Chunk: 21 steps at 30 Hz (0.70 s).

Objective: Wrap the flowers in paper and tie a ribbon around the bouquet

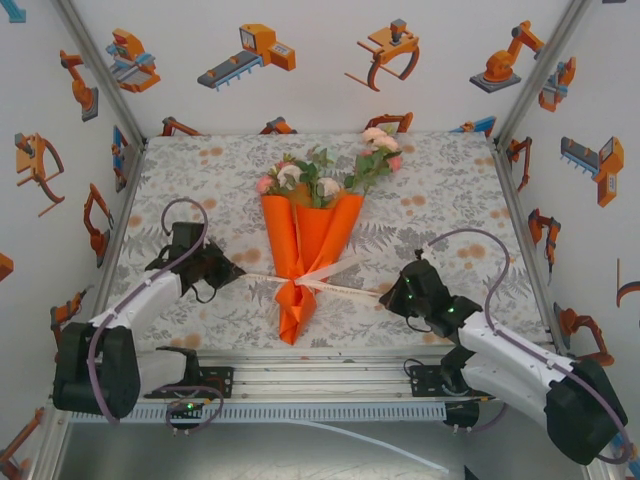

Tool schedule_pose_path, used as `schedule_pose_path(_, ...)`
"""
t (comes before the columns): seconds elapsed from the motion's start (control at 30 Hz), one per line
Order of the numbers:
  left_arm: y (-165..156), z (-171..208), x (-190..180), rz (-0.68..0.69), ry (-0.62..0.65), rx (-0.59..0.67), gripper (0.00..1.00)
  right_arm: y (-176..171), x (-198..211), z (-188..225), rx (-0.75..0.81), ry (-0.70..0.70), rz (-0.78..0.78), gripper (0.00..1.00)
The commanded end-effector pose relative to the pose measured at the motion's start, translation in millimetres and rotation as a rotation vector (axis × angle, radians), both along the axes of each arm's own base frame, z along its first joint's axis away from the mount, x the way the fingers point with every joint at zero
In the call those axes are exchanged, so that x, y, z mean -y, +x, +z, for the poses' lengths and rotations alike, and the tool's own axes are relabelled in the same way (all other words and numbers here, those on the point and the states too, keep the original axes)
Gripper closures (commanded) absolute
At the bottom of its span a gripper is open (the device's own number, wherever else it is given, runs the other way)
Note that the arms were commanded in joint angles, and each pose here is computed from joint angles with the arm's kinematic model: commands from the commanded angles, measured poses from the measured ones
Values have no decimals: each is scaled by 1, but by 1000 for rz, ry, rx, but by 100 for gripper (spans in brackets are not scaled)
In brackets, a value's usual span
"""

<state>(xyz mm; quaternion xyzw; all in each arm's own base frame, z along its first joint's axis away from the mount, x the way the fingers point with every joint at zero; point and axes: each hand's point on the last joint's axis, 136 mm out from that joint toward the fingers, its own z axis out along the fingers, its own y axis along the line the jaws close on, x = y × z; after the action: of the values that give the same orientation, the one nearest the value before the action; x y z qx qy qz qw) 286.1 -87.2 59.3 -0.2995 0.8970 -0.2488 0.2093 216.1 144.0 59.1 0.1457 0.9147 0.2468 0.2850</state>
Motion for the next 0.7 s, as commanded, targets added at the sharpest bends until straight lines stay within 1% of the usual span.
schedule_pose_path(0.0, 9, -9, -9, 37, -59, 14, 100, -9, 25, -13, -69, -59, -91, 100)
schedule_pose_path(0.17, 7, -30, -18, 73, -76, -40, 100, -15, 53, -18, -102, -93, -210, 100)
schedule_pose_path(0.27, 3, -35, -25, 100, -53, -49, 100, -20, 66, -22, -120, -107, -266, 100)
schedule_pose_path(0.4, -3, -42, -38, 156, -35, -67, 100, -25, 78, -23, -131, -127, -320, 100)
schedule_pose_path(0.5, -5, -43, -41, 168, -39, -69, 100, -25, 82, -21, -128, -124, -343, 100)
schedule_pose_path(0.57, -3, -37, -35, 147, -68, -42, 100, -21, 78, -14, -102, -105, -330, 100)
schedule_pose_path(0.63, 3, -19, -17, 73, -111, 41, 100, -9, 58, 2, -30, -54, -222, 100)
schedule_pose_path(0.67, 5, -7, -7, 25, -108, 82, 97, -2, 46, 15, 16, -22, -165, 100)
